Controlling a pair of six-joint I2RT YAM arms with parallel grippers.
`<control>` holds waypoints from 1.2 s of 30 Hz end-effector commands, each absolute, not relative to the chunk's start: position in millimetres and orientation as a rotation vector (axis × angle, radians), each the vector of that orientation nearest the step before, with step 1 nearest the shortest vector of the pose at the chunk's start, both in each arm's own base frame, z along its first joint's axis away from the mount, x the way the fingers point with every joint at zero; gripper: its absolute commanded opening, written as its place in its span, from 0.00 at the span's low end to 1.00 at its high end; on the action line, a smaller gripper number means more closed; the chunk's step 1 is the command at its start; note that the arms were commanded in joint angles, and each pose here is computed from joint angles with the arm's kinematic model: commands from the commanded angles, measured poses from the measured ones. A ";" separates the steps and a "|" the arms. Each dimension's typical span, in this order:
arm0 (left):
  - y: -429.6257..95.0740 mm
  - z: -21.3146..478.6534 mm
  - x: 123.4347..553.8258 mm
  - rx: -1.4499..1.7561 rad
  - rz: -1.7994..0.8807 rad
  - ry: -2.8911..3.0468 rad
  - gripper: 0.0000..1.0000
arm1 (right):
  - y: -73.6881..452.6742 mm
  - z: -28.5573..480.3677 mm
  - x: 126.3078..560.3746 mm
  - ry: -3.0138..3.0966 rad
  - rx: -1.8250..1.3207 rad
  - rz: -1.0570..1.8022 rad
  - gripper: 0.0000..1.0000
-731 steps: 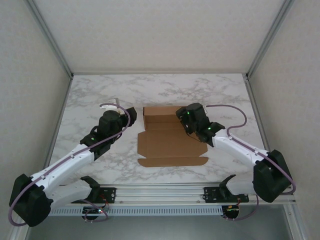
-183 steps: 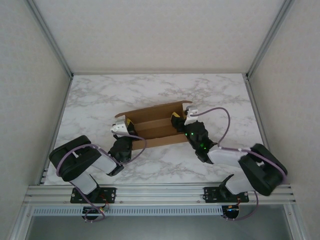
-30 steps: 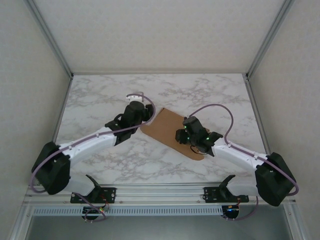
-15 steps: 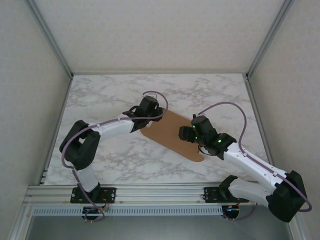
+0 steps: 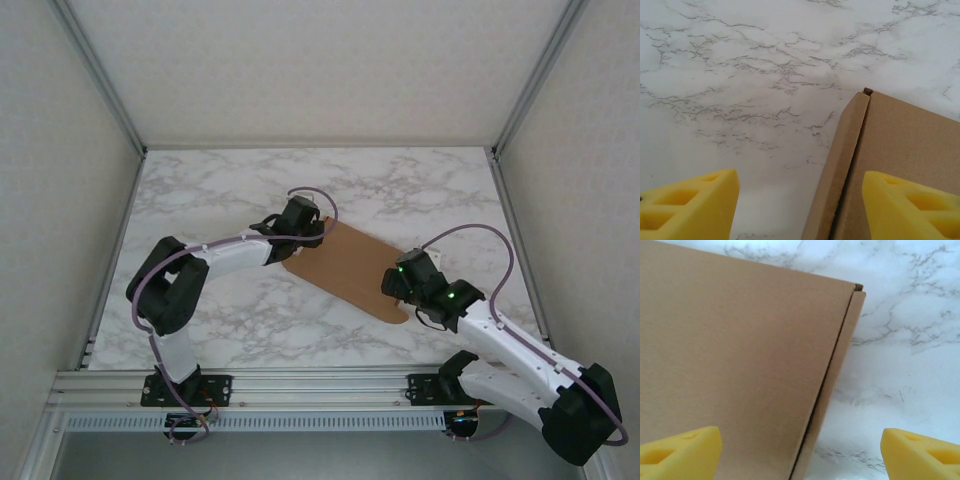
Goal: Fold the paper box
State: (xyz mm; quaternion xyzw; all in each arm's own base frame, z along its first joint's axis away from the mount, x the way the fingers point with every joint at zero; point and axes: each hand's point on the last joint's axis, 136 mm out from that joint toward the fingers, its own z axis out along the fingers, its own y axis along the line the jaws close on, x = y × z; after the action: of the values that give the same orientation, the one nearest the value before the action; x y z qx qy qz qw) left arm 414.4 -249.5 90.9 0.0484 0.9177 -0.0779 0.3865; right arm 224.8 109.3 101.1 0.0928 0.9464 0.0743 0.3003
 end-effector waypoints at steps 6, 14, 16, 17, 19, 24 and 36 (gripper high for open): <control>-239.9 66.7 411.7 0.116 -0.127 2.377 0.66 | 107.0 76.9 229.2 2.557 0.292 0.136 0.80; -247.1 46.2 398.1 0.151 -0.126 2.410 0.66 | 103.1 62.4 226.7 2.584 0.325 0.096 0.78; -246.9 39.7 393.2 0.151 -0.113 2.418 0.66 | 98.6 57.9 224.8 2.591 0.349 0.065 0.77; -246.4 34.1 390.6 0.151 -0.102 2.428 0.66 | 96.0 55.7 224.1 2.594 0.361 0.047 0.76; -243.6 23.0 385.3 0.150 -0.075 2.452 0.65 | 92.8 49.9 222.7 2.606 0.381 0.021 0.71; -233.8 4.8 371.9 0.136 -0.030 2.487 0.64 | 88.9 35.1 220.9 2.654 0.444 0.001 0.53; -223.2 -8.7 341.9 0.093 -0.076 2.541 0.62 | 104.0 22.2 238.3 2.739 0.461 0.166 0.46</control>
State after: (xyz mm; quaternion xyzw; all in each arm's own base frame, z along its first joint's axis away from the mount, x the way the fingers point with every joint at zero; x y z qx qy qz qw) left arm 402.1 -250.4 59.6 -0.0077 0.9031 -0.0929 0.4192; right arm 258.0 107.3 55.4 0.1786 0.9488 0.0831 0.2468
